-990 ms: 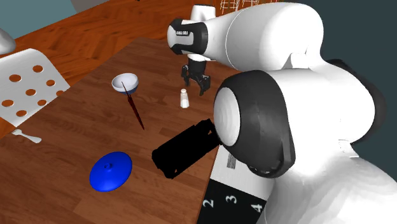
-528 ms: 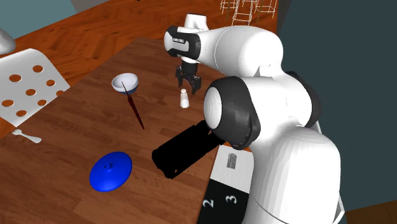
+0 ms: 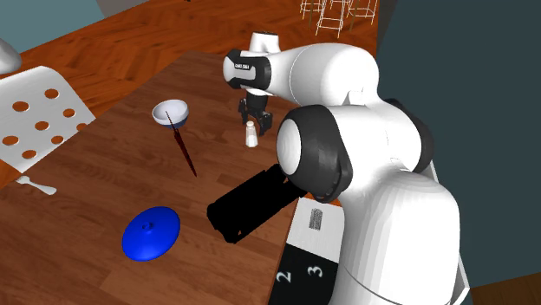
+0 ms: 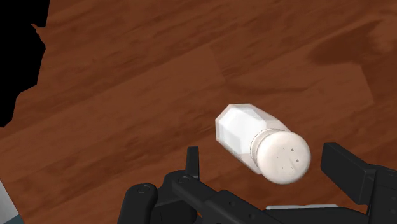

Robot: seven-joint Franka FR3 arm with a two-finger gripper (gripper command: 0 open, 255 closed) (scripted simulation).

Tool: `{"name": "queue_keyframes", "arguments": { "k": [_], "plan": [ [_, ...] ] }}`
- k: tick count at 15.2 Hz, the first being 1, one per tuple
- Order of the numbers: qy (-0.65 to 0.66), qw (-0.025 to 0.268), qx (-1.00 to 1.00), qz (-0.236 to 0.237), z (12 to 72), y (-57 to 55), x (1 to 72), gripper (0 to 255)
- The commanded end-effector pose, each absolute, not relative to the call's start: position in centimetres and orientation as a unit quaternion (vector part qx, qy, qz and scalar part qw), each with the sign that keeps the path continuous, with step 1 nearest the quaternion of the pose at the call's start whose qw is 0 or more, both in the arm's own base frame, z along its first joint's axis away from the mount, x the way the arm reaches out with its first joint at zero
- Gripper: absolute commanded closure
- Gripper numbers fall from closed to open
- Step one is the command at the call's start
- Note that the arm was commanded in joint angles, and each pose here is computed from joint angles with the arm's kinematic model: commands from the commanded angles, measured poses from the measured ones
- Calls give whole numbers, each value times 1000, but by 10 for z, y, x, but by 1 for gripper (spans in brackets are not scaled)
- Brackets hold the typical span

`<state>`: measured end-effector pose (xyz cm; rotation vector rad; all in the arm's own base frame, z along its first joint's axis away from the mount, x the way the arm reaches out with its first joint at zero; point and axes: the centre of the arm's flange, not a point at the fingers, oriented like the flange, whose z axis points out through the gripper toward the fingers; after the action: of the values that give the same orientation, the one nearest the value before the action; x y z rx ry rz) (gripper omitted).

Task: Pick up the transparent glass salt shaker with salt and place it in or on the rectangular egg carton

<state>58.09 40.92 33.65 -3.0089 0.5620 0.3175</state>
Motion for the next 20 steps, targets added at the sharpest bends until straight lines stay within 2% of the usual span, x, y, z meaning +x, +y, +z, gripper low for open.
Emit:
{"name": "queue_keyframes", "arguments": {
  "k": [1,5,6,15,20],
  "plan": [
    [183,32,-977,103,336,409,581,0],
    [183,32,-977,103,336,409,581,0],
    [183,32,-977,103,336,409,581,255],
    [183,32,-977,103,336,409,581,255],
    [183,32,-977,103,362,409,581,255]
  ]
}}
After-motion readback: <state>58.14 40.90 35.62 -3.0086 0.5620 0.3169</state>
